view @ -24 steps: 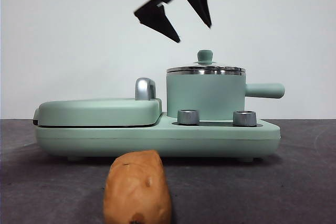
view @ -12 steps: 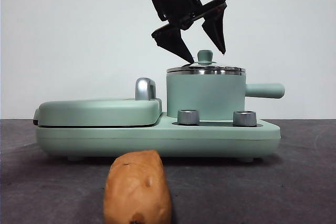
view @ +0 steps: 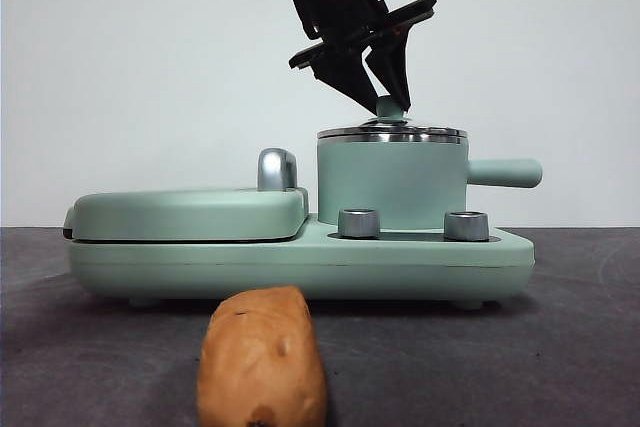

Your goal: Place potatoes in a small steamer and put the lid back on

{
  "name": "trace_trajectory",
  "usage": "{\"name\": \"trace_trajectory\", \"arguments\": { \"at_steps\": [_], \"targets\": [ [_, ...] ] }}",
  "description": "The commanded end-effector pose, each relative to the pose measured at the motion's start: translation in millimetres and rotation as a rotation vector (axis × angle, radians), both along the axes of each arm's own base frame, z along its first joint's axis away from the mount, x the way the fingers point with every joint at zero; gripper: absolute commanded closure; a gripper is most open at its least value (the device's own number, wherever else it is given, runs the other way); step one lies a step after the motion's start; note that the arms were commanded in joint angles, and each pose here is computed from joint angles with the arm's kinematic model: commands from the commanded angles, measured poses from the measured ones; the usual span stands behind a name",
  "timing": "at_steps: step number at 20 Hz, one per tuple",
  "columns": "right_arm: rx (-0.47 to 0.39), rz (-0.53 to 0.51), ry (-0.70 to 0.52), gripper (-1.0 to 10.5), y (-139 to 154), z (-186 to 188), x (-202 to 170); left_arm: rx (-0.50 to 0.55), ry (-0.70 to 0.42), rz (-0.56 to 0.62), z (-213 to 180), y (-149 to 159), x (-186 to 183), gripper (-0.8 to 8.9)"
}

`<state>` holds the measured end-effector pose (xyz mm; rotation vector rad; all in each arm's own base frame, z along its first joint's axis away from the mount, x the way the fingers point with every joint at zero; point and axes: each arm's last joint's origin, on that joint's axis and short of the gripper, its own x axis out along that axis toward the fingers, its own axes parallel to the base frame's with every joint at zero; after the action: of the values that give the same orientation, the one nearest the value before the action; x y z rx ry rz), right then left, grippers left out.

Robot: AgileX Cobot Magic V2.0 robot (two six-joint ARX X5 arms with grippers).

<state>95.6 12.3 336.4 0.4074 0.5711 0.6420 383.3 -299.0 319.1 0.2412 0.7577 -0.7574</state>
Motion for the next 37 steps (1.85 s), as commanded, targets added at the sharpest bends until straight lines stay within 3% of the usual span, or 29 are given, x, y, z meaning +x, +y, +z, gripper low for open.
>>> {"name": "trace_trajectory", "arguments": {
  "at_steps": [1, 5, 15, 29, 33, 37],
  "targets": [
    [-0.011, 0.006, -0.029, 4.2, 0.0, 4.7, -0.3, -0.003, -0.019, -0.009, 0.7, -5.8, 1.6, 7.99],
    [-0.011, 0.005, -0.028, 4.2, 0.0, 4.7, -0.3, -0.01, -0.028, -0.01, 3.5, -6.2, 1.5, 7.99],
    [-0.015, -0.001, -0.028, 4.2, -0.1, 4.6, -0.2, -0.051, -0.067, 0.008, 59.1, 12.1, -15.0, 7.99],
    [0.006, -0.018, 0.048, 4.2, 8.5, 3.6, 0.4, -0.013, -0.013, 0.318, 76.9, 123.3, 22.0, 7.99],
    [-0.02, 0.008, 0.145, 4.2, 25.0, -1.9, 10.7, -0.014, -0.017, 0.378, 77.1, 146.9, 31.8, 7.99],
    [-0.079, 0.085, 0.245, 4.2, 62.2, -12.8, 31.8, -0.018, -0.021, 0.418, 77.5, 163.2, 37.8, 7.99]
  ]
}}
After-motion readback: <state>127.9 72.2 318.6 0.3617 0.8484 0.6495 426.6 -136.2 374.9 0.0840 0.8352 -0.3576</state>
